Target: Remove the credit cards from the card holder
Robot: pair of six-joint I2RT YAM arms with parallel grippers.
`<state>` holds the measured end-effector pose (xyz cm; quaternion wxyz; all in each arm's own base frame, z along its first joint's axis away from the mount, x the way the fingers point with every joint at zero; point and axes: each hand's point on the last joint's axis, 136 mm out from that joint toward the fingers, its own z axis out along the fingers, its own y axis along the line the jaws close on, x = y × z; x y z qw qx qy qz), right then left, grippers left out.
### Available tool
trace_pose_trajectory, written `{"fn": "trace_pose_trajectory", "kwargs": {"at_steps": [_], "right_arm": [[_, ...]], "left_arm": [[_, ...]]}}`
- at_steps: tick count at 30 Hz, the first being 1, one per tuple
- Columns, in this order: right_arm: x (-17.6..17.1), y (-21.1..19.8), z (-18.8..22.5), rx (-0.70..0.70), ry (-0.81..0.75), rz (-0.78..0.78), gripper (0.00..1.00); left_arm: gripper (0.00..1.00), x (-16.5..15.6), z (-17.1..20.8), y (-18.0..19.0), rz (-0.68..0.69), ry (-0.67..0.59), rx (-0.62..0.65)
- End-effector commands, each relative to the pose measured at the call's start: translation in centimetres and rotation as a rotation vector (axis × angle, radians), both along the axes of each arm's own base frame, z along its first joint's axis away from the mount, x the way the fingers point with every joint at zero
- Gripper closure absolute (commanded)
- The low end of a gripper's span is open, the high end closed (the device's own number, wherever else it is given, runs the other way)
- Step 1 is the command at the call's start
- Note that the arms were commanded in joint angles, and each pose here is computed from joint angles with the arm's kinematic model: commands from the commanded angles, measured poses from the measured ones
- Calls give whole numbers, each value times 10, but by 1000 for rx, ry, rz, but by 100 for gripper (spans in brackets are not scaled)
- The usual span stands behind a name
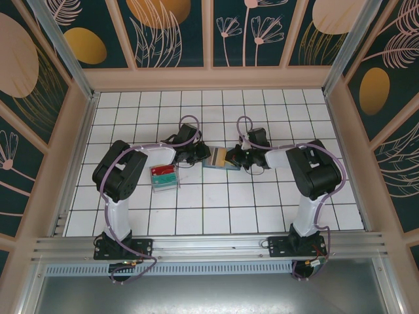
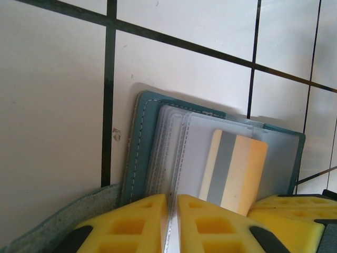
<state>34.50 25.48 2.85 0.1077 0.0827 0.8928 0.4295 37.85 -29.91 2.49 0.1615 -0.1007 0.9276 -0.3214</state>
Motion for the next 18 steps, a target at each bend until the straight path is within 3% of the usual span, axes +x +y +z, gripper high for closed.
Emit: {"fn": "trace_pose_trajectory", "kwargs": {"at_steps": [1, 18], "right_arm": [[2, -9, -8, -45, 6, -5, 97], [-7, -39, -10, -90, -1, -19, 100]], "left_arm": [[84, -21, -39, 20, 9, 114, 120], [84, -23, -41, 24, 10, 116, 137]]}}
